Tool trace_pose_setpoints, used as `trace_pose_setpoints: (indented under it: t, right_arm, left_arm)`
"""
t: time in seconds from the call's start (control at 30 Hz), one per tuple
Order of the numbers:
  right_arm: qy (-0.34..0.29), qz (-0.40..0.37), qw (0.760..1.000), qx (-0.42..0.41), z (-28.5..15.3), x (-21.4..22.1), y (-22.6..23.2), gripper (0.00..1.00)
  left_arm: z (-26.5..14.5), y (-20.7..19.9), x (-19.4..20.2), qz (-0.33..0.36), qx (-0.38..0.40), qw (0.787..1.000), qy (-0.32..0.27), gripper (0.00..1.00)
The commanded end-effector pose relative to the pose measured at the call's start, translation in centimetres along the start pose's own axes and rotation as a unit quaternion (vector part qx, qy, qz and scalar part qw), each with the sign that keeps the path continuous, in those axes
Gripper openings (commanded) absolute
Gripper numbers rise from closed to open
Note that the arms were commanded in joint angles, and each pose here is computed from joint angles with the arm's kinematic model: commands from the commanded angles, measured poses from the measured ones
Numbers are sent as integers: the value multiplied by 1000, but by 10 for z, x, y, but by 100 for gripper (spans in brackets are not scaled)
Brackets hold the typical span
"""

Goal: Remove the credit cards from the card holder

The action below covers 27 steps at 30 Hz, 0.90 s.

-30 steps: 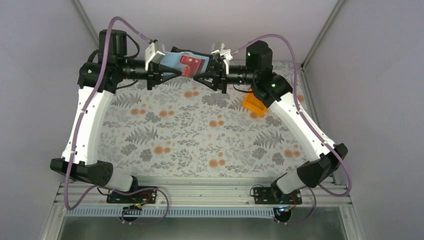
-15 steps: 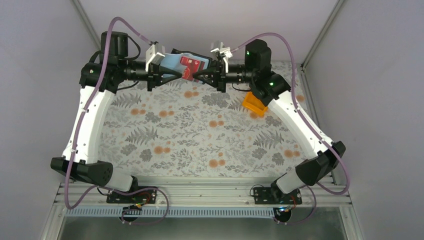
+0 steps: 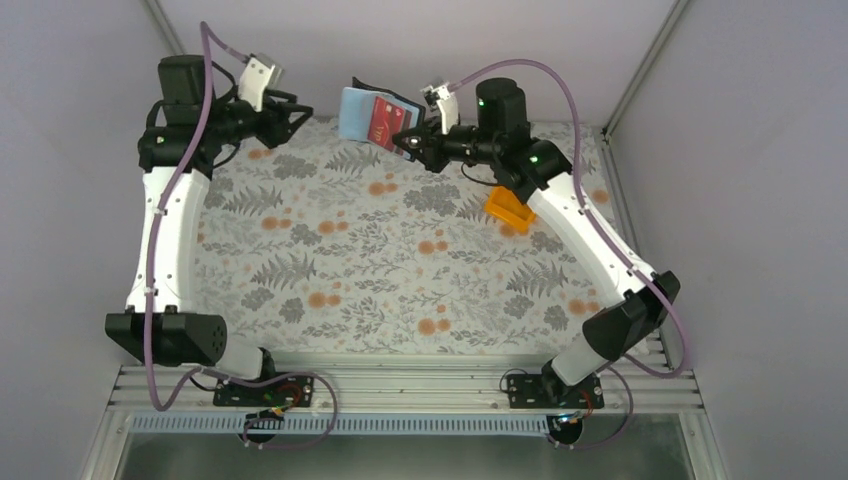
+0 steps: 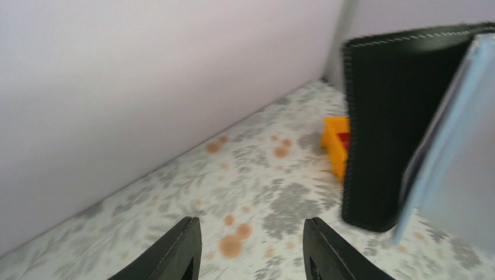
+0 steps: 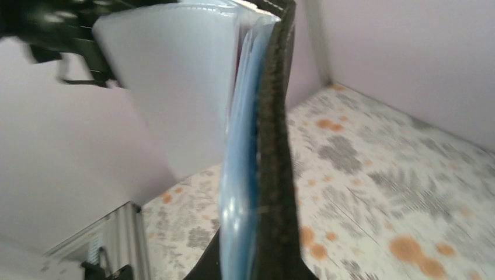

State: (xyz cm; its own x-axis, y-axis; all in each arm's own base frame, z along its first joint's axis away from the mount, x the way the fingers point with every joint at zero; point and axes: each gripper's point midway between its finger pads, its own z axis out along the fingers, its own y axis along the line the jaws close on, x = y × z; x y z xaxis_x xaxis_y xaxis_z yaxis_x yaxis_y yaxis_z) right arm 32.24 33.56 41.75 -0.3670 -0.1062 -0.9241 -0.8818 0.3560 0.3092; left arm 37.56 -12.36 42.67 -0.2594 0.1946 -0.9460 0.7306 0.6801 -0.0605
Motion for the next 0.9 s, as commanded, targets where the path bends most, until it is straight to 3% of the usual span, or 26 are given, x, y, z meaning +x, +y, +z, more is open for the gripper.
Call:
trace_pose_setpoints:
  t: [0.0,0.07,0.17,0.3,0.37,0.43,0.67,0.87]
  right_arm:
    - [19,87,977,192,-9,12,-65,4]
    - [37,101,954,280,-14,29,-96,4]
    - [79,107,933,334,-5,54,-117,4]
    - [136,89,903,398,10,78,-132,4]
    - [141,85,918,360,25,75,-122,4]
    - [128,79,944,293,39,68,-102,4]
    - [79,30,988,127,46,40,-38,4]
    - [56,-27,998,3,37,26,14,4]
  left_arm:
    - [-3,57,9,-44,-102,994,5,45]
    - [-3,59,12,-43,-106,993,7,45]
    - [2,32,8,-20,-58,998,0,44]
    - [22,-63,5,59,96,994,6,43]
    - [24,-103,10,43,202,979,-1,42]
    - [28,-114,17,23,242,970,-2,38]
    - [48,-110,47,-44,277,960,23,35]
    - [59,-89,48,-61,233,970,37,35]
